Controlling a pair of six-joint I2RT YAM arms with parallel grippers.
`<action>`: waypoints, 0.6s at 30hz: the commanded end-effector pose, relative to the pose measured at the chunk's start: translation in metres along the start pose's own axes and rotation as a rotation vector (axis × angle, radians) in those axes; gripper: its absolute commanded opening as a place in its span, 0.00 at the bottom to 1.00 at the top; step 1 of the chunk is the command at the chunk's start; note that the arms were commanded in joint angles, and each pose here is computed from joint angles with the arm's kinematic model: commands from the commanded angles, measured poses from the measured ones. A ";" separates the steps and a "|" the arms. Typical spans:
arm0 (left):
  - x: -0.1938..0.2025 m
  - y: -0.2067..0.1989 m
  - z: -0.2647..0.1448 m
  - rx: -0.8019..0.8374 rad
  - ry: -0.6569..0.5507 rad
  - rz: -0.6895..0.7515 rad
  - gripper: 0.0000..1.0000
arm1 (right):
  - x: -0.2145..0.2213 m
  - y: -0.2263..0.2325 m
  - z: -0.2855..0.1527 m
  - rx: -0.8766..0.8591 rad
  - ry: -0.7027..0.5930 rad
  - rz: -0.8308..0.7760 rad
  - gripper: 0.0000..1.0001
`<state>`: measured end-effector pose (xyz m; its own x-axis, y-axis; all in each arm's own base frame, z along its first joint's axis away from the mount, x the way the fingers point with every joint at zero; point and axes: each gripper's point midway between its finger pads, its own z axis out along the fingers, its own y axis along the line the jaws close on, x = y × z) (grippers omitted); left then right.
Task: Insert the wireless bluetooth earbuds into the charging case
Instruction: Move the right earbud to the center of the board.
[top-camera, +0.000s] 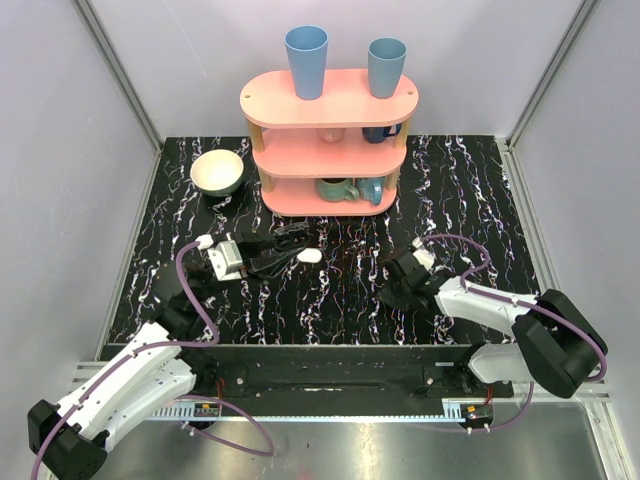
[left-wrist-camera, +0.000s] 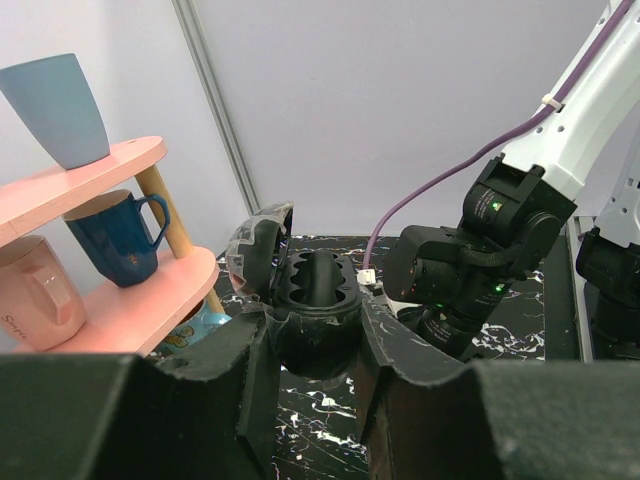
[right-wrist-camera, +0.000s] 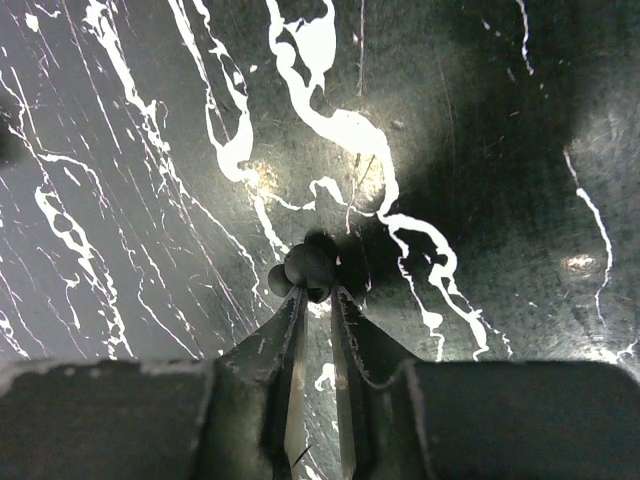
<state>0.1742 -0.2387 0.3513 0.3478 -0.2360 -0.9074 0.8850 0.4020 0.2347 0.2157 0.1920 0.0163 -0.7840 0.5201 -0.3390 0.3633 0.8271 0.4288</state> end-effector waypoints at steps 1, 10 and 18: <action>-0.033 0.002 0.005 0.011 -0.082 0.053 0.00 | -0.020 -0.019 0.005 0.076 -0.091 -0.043 0.21; -0.032 0.003 0.006 0.010 -0.081 0.052 0.01 | -0.038 0.001 0.006 0.049 -0.128 -0.135 0.05; -0.030 0.003 0.006 0.008 -0.077 0.051 0.01 | -0.053 0.023 0.013 0.030 -0.104 -0.492 0.10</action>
<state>0.1754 -0.2396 0.3497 0.3433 -0.2328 -0.9099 0.8864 0.4005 0.2320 0.2437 0.1858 0.0221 -0.8242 0.2934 -0.4843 0.1589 0.9407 0.2996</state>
